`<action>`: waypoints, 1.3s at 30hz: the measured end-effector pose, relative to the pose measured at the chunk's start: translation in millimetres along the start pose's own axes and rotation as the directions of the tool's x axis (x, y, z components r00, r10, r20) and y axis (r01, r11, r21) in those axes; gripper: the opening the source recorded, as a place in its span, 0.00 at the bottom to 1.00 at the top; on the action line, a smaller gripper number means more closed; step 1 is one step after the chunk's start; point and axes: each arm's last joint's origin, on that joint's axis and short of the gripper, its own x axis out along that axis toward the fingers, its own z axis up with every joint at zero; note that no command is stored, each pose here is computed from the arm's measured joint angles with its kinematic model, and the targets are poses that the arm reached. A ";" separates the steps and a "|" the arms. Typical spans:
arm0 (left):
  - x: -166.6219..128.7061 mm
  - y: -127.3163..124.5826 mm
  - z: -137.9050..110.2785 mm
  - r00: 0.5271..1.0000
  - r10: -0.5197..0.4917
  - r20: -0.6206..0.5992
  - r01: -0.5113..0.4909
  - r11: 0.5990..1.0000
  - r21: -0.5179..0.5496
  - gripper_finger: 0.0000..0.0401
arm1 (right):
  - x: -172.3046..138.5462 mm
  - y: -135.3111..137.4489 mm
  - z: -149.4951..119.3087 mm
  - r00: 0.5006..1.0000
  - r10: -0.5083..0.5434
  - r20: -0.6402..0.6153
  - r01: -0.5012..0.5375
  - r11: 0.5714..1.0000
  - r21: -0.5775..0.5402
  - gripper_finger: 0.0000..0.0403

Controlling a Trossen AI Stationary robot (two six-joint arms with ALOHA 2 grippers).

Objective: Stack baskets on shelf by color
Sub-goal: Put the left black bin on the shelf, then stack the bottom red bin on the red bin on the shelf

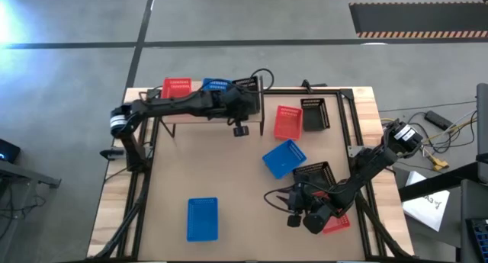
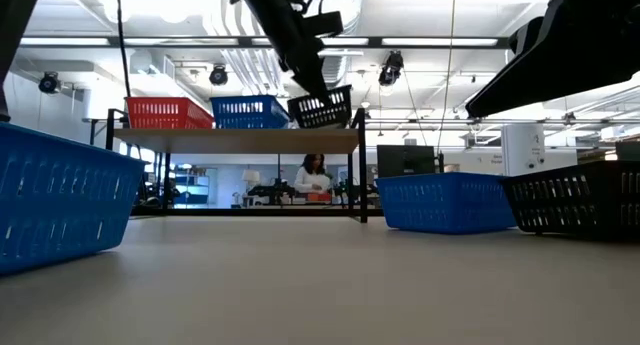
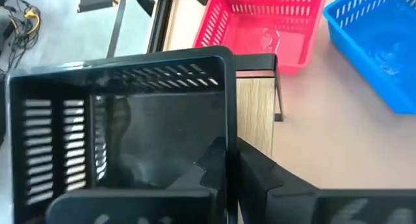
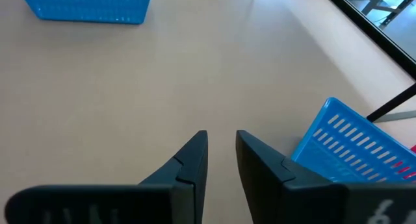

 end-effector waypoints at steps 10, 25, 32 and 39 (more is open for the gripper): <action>1.2 6.6 3.0 1.000 0.018 0.020 -0.018 1.000 -0.017 0.29 | 0.1 0.1 -0.2 1.000 0.002 -0.002 -0.002 1.000 0.000 0.16; -110.9 -47.2 0.0 0.969 -0.070 0.239 0.075 0.997 -0.014 0.39 | -30.1 11.6 -21.9 0.998 -0.050 0.026 0.050 0.999 0.003 0.14; -141.9 -140.7 -53.7 0.929 -0.122 0.348 0.112 0.993 0.048 0.36 | -55.1 4.0 -26.4 0.982 0.065 -0.178 -0.041 0.990 0.138 0.13; -137.8 -217.0 -116.1 0.805 -0.226 0.548 0.246 0.969 0.038 0.35 | -78.4 3.3 -1.8 0.866 0.346 -0.362 -0.268 0.931 0.250 0.17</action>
